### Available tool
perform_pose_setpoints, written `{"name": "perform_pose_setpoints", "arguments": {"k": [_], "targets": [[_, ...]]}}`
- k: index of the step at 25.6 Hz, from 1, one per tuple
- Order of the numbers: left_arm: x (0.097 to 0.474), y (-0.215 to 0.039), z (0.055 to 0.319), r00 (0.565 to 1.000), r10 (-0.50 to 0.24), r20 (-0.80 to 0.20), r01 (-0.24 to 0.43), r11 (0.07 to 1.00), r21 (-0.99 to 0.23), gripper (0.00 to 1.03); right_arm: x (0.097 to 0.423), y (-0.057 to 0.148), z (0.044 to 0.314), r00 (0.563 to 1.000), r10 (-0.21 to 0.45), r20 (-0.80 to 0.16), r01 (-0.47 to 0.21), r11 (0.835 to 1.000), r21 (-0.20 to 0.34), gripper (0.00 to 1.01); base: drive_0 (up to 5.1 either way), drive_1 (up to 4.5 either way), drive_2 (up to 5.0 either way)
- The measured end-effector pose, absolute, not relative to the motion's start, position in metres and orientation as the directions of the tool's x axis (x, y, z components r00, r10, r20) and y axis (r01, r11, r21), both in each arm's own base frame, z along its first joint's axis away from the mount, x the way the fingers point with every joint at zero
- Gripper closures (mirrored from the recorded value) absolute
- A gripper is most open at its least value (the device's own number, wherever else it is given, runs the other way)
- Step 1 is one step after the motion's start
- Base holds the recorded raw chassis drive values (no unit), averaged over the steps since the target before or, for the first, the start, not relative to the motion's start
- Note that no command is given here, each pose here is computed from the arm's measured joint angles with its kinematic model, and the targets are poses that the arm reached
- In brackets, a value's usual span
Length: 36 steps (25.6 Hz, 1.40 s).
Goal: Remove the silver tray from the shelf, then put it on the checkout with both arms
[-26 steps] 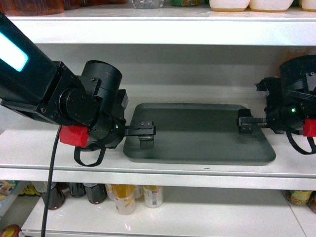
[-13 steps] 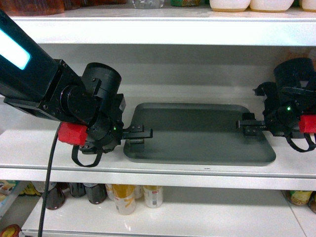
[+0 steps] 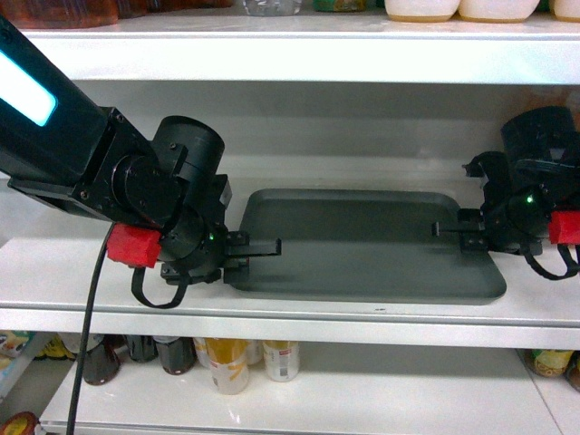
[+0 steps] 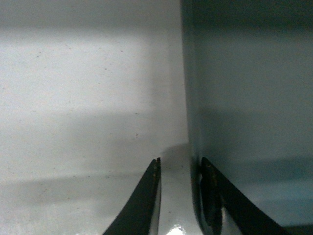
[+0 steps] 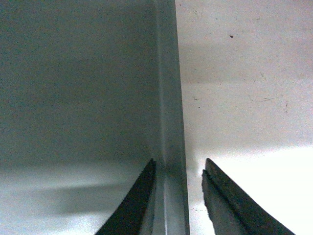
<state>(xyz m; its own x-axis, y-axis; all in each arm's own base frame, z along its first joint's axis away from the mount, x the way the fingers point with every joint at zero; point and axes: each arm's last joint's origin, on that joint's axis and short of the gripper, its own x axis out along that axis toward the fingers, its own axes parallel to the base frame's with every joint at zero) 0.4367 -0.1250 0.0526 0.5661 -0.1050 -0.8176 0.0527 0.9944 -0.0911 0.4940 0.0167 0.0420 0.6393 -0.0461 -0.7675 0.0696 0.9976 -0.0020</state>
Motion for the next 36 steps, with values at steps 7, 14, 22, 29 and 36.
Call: {"name": "perform_pose_setpoints", "arguments": {"k": [7,14,22,29,36], "targets": [[0.433,-0.123,0.051,0.571,-0.135,-0.810,0.026,0.989,-0.147,1.00,0.490,0.015,0.042,0.635,-0.006,-0.773,0.046,0.998,0.030,0.98,0.0,0.00,0.0],[0.405,-0.115,0.055,0.580,-0.122,-0.805,0.006,0.989,-0.145,1.00,0.457,0.021,0.044,0.650,0.003,-0.760,0.037,0.999,0.035,0.98,0.0,0.00,0.0],[0.359,-0.101,0.095,0.658,-0.125,-0.743,0.008,0.987,-0.159,1.00,0.406,0.024,0.074,0.690,0.036,-0.723,0.037,0.996,0.084,0.98,0.0,0.00,0.0],[0.313,-0.093,0.124,0.698,-0.141,-0.702,0.027,0.985,-0.171,1.00,0.356,0.026,0.111,0.748,0.051,-0.662,0.028,0.994,0.107,0.98,0.0,0.00,0.0],[0.270,-0.085,0.144,0.723,-0.143,-0.675,0.028,0.984,-0.178,1.00,0.303,0.030,0.136,0.783,0.069,-0.618,0.018,0.991,0.133,0.98,0.0,0.00,0.0]]}}
